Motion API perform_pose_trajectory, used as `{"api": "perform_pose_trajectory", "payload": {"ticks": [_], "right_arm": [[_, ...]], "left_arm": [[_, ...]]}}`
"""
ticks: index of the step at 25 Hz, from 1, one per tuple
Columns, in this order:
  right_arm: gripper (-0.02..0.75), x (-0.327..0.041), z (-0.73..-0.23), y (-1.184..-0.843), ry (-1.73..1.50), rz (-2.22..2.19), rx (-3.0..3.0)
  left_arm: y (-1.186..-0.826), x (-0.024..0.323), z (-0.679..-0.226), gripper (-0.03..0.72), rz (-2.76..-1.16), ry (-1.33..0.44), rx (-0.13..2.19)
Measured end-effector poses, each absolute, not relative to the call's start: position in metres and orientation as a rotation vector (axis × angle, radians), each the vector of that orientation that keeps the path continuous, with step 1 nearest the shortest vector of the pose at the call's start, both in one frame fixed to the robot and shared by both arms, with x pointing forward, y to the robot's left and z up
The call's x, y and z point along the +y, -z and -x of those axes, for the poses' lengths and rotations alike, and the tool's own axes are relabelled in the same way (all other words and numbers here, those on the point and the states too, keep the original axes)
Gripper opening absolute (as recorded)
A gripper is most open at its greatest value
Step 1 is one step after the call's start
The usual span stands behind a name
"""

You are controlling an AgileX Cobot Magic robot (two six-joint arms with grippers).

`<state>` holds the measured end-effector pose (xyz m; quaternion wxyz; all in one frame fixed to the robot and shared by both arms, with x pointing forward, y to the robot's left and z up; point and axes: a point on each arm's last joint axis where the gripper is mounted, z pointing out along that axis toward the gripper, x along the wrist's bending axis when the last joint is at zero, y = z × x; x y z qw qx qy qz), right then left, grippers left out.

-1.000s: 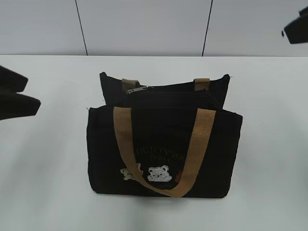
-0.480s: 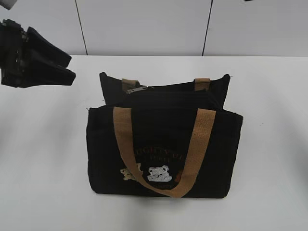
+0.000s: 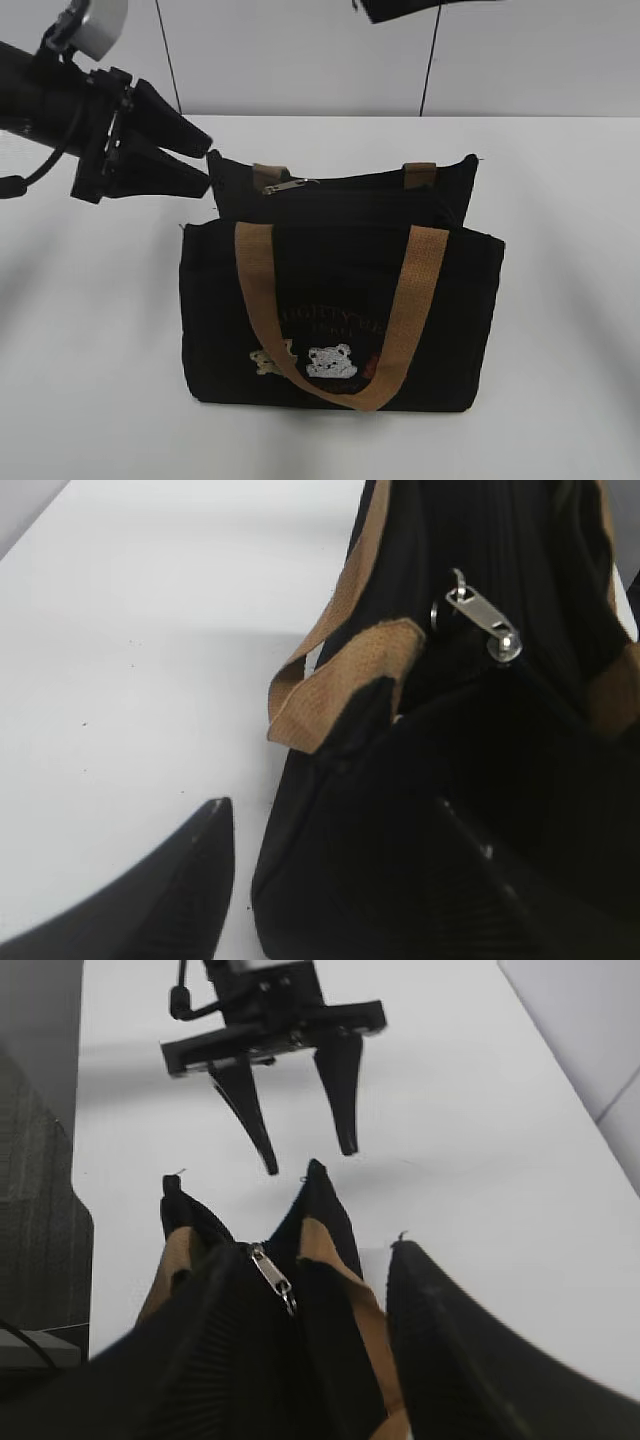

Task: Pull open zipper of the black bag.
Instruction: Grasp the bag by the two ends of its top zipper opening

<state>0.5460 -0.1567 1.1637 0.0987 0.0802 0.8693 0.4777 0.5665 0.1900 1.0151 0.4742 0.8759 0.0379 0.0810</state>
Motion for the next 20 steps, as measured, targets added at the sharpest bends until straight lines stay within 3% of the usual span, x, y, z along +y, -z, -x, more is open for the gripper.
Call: {"api": "perform_pose_trajectory", "payload": {"ticks": [14,17,20], "right_arm": [[0.359,-0.09,-0.551,-1.113,-1.414,0.027,2.73],[0.359,-0.088,-0.555,-1.107,-1.392,0.082,2.726],[0.359,-0.086,-0.559,-1.101,-1.375,0.142,2.716]], "left_arm": [[-1.003,0.165,-0.571,0.449,-2.128,-0.236,0.043],[-1.003,0.166,-0.572,0.391,-2.129,-0.24,0.04],[-1.003,0.166,-0.572,0.263,-2.129,-0.241,0.038]]}}
